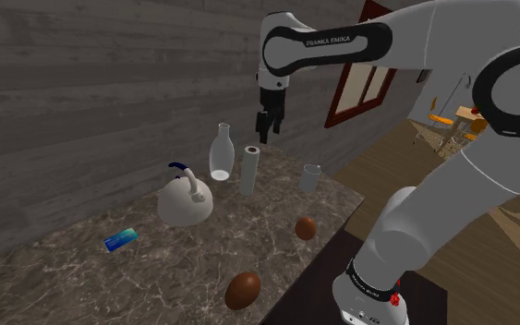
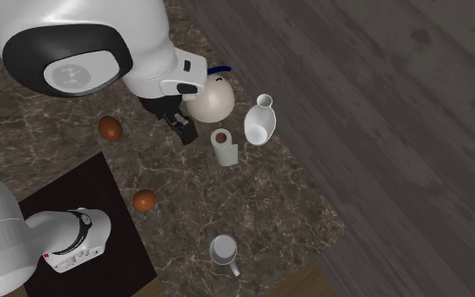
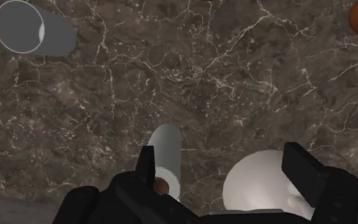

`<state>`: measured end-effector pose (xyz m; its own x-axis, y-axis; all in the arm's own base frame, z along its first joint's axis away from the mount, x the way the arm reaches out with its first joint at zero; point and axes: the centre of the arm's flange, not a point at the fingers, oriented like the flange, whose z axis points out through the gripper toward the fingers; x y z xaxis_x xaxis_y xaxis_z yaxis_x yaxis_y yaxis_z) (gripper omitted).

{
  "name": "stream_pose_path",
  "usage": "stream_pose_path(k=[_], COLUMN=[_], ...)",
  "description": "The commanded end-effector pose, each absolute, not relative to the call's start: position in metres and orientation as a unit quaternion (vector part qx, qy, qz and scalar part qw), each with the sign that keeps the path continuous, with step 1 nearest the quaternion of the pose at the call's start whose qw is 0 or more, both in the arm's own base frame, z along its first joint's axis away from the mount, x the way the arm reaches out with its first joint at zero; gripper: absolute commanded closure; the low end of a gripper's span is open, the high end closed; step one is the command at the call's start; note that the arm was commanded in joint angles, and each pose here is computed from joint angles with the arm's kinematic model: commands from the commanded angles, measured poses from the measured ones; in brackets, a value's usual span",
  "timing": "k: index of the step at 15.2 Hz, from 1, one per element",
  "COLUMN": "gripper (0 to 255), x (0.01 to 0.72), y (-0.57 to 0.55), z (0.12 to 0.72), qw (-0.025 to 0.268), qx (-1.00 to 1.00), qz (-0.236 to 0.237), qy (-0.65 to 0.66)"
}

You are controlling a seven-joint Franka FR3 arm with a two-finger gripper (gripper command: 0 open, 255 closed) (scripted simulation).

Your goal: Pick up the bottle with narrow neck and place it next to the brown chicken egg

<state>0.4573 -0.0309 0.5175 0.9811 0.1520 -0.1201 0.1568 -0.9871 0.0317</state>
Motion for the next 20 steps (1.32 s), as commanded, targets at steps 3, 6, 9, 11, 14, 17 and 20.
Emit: stream_pose_path(k=[3, 6, 9, 11, 14, 17, 20], gripper=[0, 0, 0, 0, 0, 0, 0], x=[0.504, 0.540, 0.576, 0.600, 0.637, 0.673, 0.698], y=[-0.039, -0.047, -0.054, -0.059, -0.066, -0.073, -0.078], z=[0.504, 0.495, 0.486, 0.481, 0.473, 0.465, 0.461], qw=[0.017, 0.015, 0.012, 0.011, 0.008, 0.006, 0.004], qx=[0.995, 0.996, 0.996, 0.996, 0.996, 0.996, 0.996], qz=[-0.050, -0.044, -0.037, -0.033, -0.027, -0.020, -0.016], qy=[0.080, 0.081, 0.082, 0.083, 0.085, 0.086, 0.087])
